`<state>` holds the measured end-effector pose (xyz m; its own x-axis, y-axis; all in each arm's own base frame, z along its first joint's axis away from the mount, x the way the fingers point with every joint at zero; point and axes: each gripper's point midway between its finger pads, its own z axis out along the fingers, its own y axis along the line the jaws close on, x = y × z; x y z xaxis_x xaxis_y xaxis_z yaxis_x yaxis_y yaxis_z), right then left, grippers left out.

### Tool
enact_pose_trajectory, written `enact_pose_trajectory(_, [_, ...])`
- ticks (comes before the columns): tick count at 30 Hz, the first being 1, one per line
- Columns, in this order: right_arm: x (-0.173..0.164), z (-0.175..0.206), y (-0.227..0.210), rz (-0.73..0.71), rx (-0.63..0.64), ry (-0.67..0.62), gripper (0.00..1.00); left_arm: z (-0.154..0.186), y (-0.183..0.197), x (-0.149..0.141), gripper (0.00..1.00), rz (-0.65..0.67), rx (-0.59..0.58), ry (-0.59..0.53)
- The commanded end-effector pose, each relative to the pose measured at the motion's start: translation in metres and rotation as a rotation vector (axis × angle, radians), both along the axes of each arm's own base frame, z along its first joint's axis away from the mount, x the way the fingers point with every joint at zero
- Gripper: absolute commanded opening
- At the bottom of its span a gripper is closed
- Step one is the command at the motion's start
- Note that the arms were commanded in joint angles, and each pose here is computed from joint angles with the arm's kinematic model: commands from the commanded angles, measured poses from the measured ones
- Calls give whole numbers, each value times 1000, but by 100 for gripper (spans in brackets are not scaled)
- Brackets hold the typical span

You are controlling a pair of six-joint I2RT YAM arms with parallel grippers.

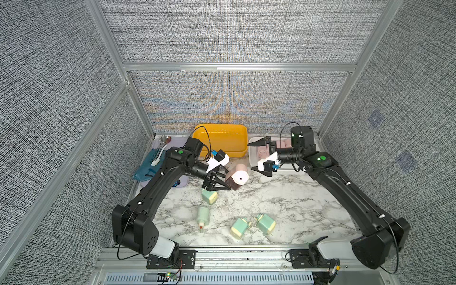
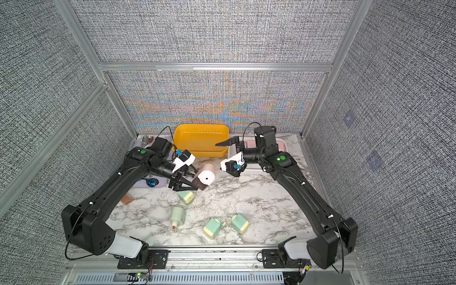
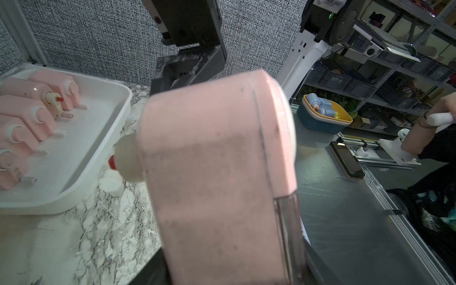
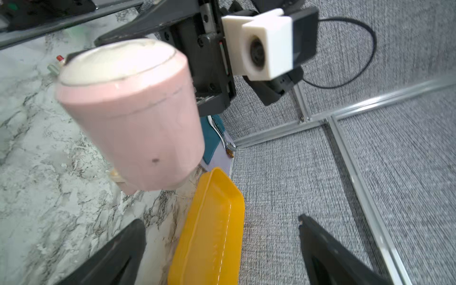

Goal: Place the pencil sharpeners by color into the storage box
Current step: Pick up the pencil sharpener from the center of the board.

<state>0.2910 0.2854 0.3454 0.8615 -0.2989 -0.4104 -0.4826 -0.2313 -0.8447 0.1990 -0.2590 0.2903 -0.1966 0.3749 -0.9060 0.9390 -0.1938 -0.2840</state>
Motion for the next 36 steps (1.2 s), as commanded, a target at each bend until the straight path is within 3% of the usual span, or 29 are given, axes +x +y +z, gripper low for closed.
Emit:
enact_pose_trajectory(1, [-23, -24, 3, 159, -142, 13, 99, 4, -2, -3, 0, -3, -8, 12])
enact_pose_trajectory(3, [-33, -36, 2, 216, -214, 46, 98, 4, -2, -3, 0, -2, -2, 9])
enact_pose_trajectory(13, [-70, -42, 24, 316, -267, 52, 95, 1, -6, -3, 0, -4, 10, 5])
enact_pose_trajectory(23, [-64, -47, 32, 295, -312, 91, 83, 1, -5, -10, 0, -11, 4, -9])
enact_pose_trajectory(28, [-66, -42, 29, 297, -315, 99, 65, -3, -4, -9, 0, 3, 18, -9])
enact_pose_trajectory(36, [-82, -32, 23, 346, -290, 93, 67, -6, -5, -5, 0, 13, 30, -12])
